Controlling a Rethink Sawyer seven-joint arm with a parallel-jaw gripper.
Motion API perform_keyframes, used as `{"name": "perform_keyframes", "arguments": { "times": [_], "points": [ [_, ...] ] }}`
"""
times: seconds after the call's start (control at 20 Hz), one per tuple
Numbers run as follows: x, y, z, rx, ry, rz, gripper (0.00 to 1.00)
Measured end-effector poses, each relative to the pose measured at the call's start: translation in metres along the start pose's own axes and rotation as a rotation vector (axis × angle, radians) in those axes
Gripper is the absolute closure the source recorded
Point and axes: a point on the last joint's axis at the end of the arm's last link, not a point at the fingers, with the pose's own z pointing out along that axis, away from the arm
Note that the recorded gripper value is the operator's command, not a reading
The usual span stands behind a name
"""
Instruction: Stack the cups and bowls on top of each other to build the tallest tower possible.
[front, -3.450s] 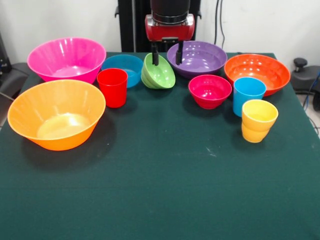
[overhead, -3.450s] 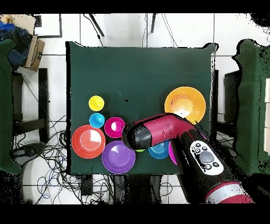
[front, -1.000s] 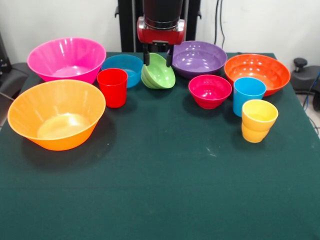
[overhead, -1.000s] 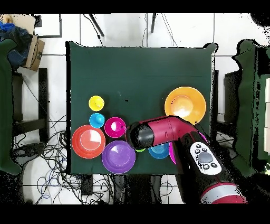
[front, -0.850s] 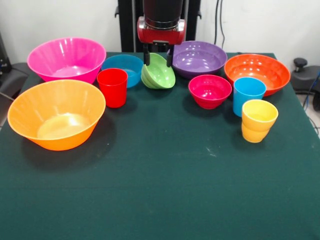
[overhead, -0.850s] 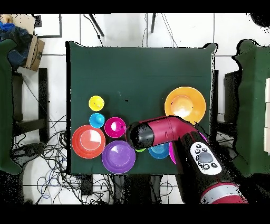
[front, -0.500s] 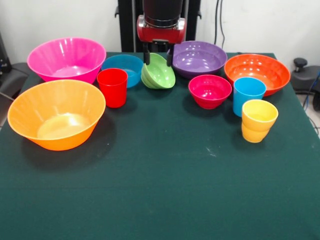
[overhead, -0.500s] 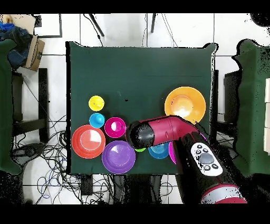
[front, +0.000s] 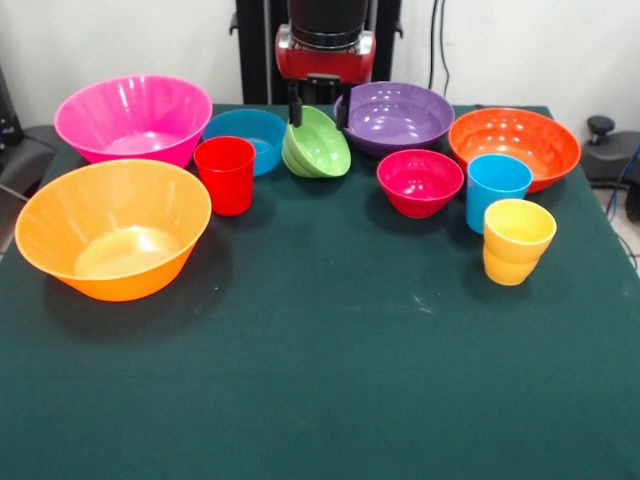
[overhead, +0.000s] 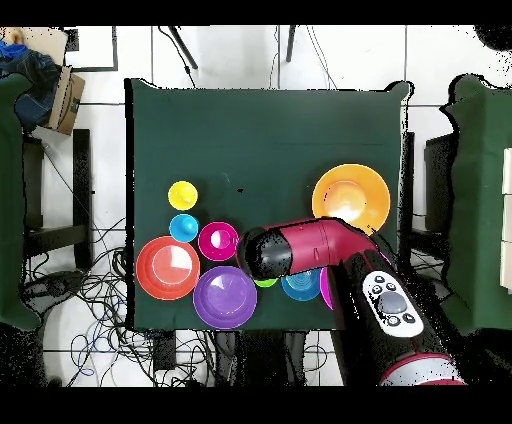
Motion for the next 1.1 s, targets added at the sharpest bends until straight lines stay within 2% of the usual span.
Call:
{"name": "perform_keyframes", "arguments": {
  "times": [0.65,1.1],
  "points": [
    [-0.004,-0.003,-0.002,0.01,-0.01,0.006,0.0],
    [-0.011,-0.014,-0.008,0.03,-0.029,0.024,0.0]
  ]
}}
